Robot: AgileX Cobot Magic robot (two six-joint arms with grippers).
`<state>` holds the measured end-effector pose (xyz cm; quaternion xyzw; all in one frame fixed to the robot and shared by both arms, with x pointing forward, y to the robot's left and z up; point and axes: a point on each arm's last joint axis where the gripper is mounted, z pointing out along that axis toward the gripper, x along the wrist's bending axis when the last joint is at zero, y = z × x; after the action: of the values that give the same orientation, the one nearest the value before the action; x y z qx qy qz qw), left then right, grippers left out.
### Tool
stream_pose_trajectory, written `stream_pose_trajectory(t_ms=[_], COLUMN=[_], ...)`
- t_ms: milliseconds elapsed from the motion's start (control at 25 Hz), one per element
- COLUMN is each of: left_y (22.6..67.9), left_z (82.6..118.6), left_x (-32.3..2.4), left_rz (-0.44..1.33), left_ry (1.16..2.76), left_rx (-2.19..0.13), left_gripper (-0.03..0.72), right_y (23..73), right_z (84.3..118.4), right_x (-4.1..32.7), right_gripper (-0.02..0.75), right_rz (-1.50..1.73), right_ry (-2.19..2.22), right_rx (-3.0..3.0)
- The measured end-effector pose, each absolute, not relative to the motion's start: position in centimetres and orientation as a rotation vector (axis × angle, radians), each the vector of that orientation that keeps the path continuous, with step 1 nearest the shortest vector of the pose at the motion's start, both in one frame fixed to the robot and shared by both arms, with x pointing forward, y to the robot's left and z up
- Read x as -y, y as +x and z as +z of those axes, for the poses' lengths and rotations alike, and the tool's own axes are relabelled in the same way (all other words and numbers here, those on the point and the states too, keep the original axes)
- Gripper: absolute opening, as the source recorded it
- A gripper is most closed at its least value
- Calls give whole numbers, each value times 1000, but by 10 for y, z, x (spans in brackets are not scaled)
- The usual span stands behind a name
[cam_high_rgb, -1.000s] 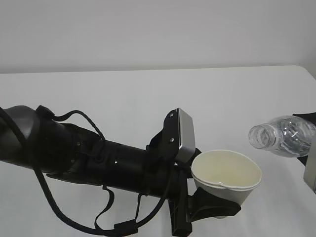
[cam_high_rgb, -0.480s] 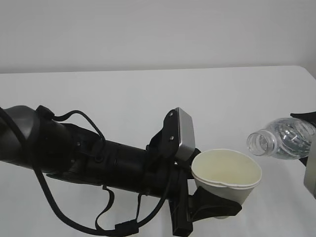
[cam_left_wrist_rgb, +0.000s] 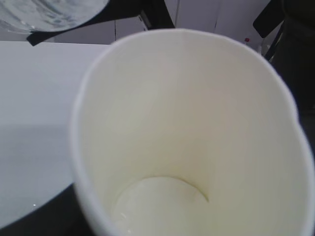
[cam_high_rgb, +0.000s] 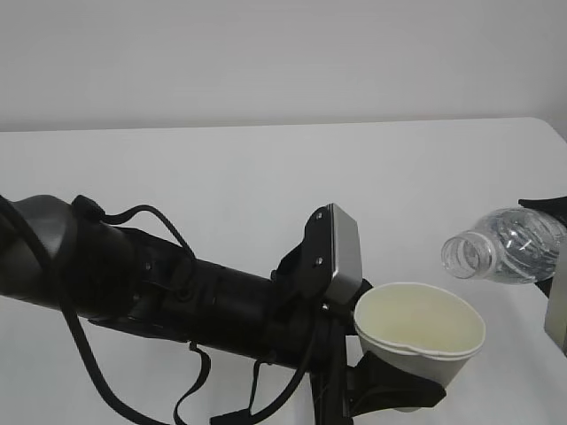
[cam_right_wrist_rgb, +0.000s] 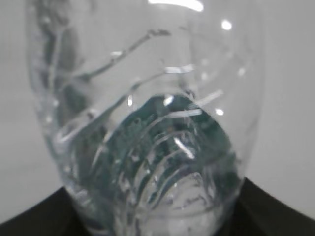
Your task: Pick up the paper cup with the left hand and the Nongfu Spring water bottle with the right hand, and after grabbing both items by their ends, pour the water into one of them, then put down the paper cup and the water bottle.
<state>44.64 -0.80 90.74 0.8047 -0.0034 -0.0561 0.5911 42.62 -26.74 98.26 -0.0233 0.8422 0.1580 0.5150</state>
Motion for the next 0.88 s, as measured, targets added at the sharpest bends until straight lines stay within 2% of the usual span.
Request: stream_pose_trajectory(t_ms=[880], left_y=[447], left_z=[907], left_x=[8], left_rz=[-139], left_ry=[1877], left_rx=[-9], left_gripper=[421], right_y=[429], right_z=[986], right_x=[268], right_gripper=[437], right_rz=[313], right_ry=[-154], right_rx=[-1996])
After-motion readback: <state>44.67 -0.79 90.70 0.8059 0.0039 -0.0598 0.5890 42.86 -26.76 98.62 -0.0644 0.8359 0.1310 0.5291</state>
